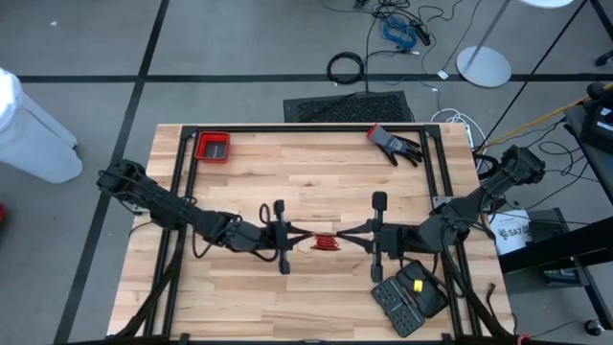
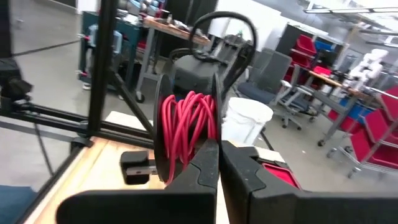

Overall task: Coil cords
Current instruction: Coil the red wire onto the spool

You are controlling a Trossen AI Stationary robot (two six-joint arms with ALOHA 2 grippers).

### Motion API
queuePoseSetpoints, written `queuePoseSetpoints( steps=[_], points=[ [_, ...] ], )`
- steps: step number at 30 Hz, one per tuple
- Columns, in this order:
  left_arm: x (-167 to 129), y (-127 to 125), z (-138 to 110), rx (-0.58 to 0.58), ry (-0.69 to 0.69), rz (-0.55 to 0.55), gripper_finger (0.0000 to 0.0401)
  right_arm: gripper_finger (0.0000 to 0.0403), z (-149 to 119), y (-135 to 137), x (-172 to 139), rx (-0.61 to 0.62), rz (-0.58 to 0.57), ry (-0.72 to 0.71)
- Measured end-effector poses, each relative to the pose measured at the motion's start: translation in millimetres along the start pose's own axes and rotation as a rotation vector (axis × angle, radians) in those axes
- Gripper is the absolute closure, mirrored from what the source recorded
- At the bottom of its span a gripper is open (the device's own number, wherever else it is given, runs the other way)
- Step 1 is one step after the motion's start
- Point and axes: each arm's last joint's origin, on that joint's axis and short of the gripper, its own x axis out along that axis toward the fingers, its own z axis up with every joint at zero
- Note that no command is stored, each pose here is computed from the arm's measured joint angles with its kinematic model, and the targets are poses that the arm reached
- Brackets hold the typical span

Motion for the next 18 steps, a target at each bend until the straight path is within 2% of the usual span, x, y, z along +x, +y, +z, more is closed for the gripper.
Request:
queuePoseSetpoints(
  steps=[6,18],
  points=[
    [3,5,-13,0.054,0.117,-0.009,0.0398,0.0403,0,1,-3,-0.003,-0.068,0.016],
    [2,7,-18,0.057,0.173,-0.023,0.0399,0.0403,4,3,-10,-0.005,-0.052,0.001]
  ],
)
